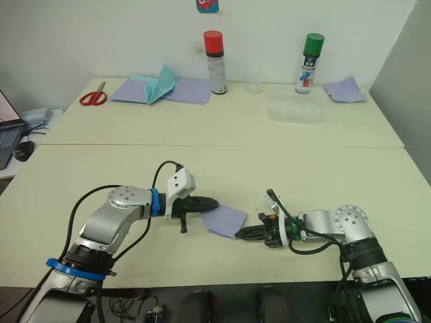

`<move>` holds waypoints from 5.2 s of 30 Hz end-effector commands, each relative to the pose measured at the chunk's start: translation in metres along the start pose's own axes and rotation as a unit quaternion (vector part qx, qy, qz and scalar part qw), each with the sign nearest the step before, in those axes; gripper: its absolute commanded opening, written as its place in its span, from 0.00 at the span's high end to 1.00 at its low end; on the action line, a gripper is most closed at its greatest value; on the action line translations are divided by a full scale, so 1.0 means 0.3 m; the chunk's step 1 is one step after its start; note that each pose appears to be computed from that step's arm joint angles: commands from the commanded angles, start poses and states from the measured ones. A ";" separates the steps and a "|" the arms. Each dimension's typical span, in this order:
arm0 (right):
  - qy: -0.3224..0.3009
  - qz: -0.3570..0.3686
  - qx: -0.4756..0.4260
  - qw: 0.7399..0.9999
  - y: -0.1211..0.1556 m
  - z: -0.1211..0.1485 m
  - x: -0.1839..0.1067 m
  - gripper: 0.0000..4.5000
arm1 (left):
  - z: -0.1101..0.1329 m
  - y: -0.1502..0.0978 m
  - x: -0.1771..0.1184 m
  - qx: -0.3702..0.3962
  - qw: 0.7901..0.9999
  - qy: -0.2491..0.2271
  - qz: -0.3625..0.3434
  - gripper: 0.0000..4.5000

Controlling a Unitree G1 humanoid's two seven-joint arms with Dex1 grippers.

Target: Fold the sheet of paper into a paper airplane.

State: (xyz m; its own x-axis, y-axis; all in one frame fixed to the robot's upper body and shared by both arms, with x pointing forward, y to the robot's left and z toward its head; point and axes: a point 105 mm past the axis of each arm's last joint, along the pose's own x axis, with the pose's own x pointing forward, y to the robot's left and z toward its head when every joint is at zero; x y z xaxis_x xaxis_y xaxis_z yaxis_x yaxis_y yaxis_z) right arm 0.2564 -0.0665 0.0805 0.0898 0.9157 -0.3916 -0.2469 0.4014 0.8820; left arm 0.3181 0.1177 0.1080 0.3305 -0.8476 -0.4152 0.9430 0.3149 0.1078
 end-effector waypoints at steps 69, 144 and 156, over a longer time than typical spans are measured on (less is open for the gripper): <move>-0.025 -0.065 -0.654 0.754 -0.055 -0.030 -0.052 0.99 | -0.161 -0.033 0.078 0.102 0.991 0.073 -0.051 1.00; -0.108 -0.028 -0.839 0.533 0.033 0.113 0.136 0.56 | -0.167 -0.014 0.067 0.090 0.993 0.074 -0.032 1.00; -0.107 -0.004 -0.824 0.557 0.043 0.114 0.160 0.83 | -0.174 -0.014 0.051 0.085 0.993 0.078 -0.033 1.00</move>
State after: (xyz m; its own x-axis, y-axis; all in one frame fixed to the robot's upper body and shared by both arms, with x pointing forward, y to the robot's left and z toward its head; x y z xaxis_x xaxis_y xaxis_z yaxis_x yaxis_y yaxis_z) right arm 0.2886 -0.0192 0.0716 0.1722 0.9575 -0.2312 -0.7893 -0.0063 -0.6140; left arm 0.3204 0.1120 0.0714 0.2698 -0.8266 -0.4939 0.9517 0.1508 0.2675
